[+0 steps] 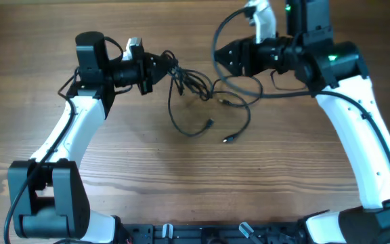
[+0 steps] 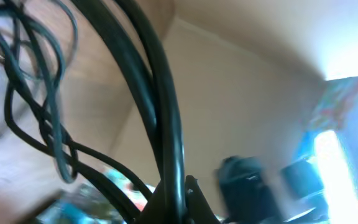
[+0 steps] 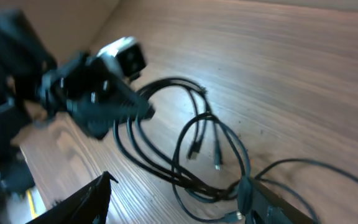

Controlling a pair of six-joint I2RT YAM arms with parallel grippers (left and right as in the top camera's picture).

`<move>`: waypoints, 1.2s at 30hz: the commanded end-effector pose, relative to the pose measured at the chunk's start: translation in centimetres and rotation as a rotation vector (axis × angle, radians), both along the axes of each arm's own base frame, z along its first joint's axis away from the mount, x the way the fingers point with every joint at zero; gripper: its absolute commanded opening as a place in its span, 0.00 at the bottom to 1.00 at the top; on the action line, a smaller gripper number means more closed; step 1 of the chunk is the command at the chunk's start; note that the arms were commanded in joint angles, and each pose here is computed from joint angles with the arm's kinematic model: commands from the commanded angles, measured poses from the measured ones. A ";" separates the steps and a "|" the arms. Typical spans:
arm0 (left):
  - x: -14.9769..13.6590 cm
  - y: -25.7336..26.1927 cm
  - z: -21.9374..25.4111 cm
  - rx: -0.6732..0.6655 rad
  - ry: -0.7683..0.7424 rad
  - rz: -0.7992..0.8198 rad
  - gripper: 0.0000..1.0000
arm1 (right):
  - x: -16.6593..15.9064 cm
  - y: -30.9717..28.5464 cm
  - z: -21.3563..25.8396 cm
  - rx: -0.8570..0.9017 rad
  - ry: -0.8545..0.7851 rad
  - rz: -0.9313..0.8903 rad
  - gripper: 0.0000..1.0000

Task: Untangle cables

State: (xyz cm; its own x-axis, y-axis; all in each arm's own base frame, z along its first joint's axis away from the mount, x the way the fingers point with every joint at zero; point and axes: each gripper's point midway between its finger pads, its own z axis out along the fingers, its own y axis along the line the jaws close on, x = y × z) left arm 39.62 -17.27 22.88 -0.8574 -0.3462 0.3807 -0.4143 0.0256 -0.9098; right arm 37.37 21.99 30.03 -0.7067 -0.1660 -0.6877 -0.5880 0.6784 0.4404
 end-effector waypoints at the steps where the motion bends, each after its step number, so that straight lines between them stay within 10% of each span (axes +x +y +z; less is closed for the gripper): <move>1: -0.4 -0.5 4.3 -0.168 0.220 -0.008 0.04 | -0.9 2.7 -1.1 -0.068 -0.110 0.189 0.68; 14: 0.7 -0.2 6.6 -0.237 0.226 0.043 0.04 | -1.8 7.9 -5.9 -0.107 -0.100 0.378 0.63; 21: 1.5 0.2 6.6 -0.228 0.181 0.089 0.04 | -0.5 8.7 -7.3 -0.089 -0.016 0.282 0.09; 27: 2.8 1.4 4.3 0.069 -0.379 0.110 0.12 | -1.4 9.0 -2.3 0.067 0.037 0.185 0.04; 36: 4.0 4.4 -3.8 0.377 -0.192 0.273 0.04 | -6.8 8.7 4.1 0.232 0.083 0.275 0.04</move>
State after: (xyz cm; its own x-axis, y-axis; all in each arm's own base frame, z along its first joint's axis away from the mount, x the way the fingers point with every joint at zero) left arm 41.36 -15.90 22.31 -0.8272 -0.5210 0.2105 -0.3235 0.1353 -0.9365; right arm 34.41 30.46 27.16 -0.7574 -0.2441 -0.6056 -0.6235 0.5456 0.5599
